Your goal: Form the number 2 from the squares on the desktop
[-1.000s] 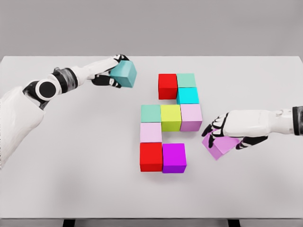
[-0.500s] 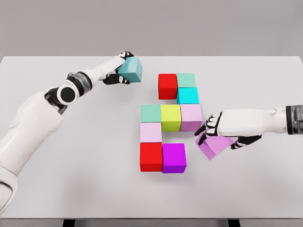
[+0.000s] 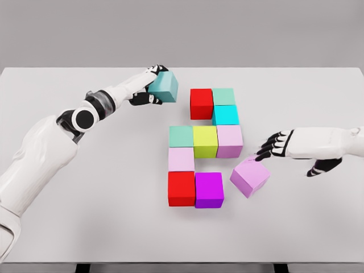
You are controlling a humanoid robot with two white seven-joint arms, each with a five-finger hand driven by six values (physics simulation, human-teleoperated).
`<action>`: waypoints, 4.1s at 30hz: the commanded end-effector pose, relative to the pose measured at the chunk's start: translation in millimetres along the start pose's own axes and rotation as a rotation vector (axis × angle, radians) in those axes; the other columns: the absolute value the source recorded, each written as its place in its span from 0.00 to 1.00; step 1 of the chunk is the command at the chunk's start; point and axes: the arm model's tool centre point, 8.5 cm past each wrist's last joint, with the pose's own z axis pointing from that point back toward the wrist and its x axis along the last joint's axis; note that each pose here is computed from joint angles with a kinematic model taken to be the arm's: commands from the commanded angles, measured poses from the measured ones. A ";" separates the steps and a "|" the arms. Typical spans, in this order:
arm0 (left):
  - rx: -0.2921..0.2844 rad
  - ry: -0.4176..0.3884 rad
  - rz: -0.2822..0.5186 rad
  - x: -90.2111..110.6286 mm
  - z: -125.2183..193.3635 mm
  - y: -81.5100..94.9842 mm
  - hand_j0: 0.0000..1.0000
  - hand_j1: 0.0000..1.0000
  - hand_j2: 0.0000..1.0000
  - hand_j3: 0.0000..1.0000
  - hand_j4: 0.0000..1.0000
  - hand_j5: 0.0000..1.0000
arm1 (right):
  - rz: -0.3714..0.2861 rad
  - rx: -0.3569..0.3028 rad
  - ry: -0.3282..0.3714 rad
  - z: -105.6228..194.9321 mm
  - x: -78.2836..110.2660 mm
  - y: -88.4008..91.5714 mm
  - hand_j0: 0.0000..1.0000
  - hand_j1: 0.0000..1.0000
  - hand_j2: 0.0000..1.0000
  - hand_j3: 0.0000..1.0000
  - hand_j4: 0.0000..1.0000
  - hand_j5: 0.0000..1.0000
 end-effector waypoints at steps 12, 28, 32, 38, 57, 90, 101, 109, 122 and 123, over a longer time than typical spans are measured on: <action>-0.009 -0.027 0.007 5.2 0.6 -9.6 0.18 0.18 0.18 0.18 0.18 0.18 | -0.021 0.105 0.076 9.9 -13.1 34.6 1.00 1.00 1.00 1.00 1.00 1.00; -0.013 -0.049 0.007 2.0 13.5 -15.3 0.18 0.18 0.18 0.18 0.18 0.18 | 0.004 0.112 0.008 -3.6 7.4 34.9 1.00 1.00 1.00 1.00 1.00 1.00; -0.016 -0.051 0.010 2.6 14.0 -17.9 0.18 0.18 0.18 0.18 0.18 0.18 | 0.009 0.115 0.004 -3.2 9.5 34.8 1.00 1.00 1.00 1.00 1.00 1.00; -0.018 -0.058 0.015 6.2 11.3 -20.8 0.19 0.19 0.19 0.19 0.19 0.19 | -0.042 0.095 0.114 17.7 -24.4 35.7 1.00 1.00 1.00 1.00 1.00 1.00; -0.008 -0.071 0.025 11.7 7.4 -22.4 0.60 0.60 0.60 0.60 0.60 0.60 | -0.021 0.103 0.031 -5.6 -4.9 37.5 1.00 1.00 1.00 1.00 1.00 1.00; 0.123 -0.037 0.006 -6.9 23.0 -1.0 1.00 1.00 1.00 1.00 1.00 1.00 | 0.061 0.144 0.003 -28.0 4.5 39.1 1.00 1.00 1.00 1.00 1.00 1.00; -0.052 0.218 -0.074 -75.7 49.7 5.0 0.46 0.46 0.46 0.46 0.46 0.46 | 0.078 0.143 -0.020 -30.7 13.2 37.1 1.00 1.00 1.00 1.00 1.00 1.00; -0.063 0.145 -0.083 -45.1 21.4 -8.0 0.46 0.46 0.46 0.46 0.46 0.46 | 0.082 0.152 -0.021 -28.8 15.3 39.1 1.00 1.00 1.00 1.00 1.00 1.00; -0.085 0.077 -0.075 -24.5 6.2 -23.1 0.46 0.46 0.46 0.46 0.46 0.46 | -0.215 -0.117 0.033 13.9 -36.1 7.6 1.00 1.00 1.00 1.00 1.00 1.00; -0.086 0.072 -0.072 -22.0 4.4 -24.4 0.46 0.46 0.46 0.46 0.46 0.46 | -0.204 -0.128 0.041 16.7 -38.4 1.2 1.00 1.00 1.00 1.00 1.00 1.00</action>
